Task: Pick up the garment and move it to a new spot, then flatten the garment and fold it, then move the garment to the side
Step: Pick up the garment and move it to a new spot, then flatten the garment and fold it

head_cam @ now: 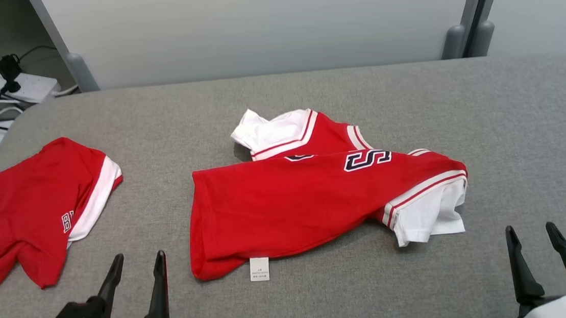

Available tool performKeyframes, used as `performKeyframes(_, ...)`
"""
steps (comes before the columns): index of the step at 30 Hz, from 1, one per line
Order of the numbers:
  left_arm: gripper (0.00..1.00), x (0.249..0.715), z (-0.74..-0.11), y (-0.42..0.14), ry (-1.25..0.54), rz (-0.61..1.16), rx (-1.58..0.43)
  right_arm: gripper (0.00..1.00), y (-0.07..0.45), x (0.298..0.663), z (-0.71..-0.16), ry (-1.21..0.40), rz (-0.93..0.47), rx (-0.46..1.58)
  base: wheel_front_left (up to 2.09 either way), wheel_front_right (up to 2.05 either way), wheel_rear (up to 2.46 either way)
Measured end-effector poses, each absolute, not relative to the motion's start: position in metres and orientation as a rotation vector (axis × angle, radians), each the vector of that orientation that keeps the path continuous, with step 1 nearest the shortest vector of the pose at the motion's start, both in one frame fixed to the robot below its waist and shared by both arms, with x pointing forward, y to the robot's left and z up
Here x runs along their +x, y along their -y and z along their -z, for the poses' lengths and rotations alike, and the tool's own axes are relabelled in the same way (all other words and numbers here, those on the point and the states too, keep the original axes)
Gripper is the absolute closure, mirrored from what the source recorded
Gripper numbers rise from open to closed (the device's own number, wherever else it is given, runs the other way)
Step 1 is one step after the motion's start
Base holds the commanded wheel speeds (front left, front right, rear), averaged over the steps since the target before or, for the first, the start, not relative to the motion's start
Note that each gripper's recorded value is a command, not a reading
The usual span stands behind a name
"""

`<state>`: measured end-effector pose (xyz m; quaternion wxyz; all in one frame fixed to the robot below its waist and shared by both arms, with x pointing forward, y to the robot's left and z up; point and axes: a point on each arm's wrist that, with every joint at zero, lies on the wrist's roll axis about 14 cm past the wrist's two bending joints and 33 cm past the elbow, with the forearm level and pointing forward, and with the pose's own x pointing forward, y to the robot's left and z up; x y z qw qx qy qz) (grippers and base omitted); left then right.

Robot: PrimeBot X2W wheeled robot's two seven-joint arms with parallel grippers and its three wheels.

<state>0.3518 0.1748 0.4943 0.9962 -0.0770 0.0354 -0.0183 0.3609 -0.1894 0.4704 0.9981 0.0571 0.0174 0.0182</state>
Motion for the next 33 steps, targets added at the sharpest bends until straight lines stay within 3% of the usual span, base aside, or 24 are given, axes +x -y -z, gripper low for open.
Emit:
performKeyframes(12, 0.0, 0.337, -0.487, -0.179, -0.095, 0.034, -0.144, 0.0, 0.193, 0.342, -0.465, -0.051, -0.016, 0.118, 0.0, 0.0, 0.0)
performKeyframes(25, 0.0, 0.338, -0.48, -0.175, -0.121, 0.044, -0.145, 0.0, 0.188, 0.347, -0.466, -0.045, -0.023, 0.127, 0.0, 0.0, 0.0)
performKeyframes(33, 0.0, 0.355, -0.463, -0.137, -0.216, 0.171, -0.198, 0.0, 0.181, 0.363, -0.467, -0.043, -0.042, 0.129, 0.0, 0.0, 0.0)
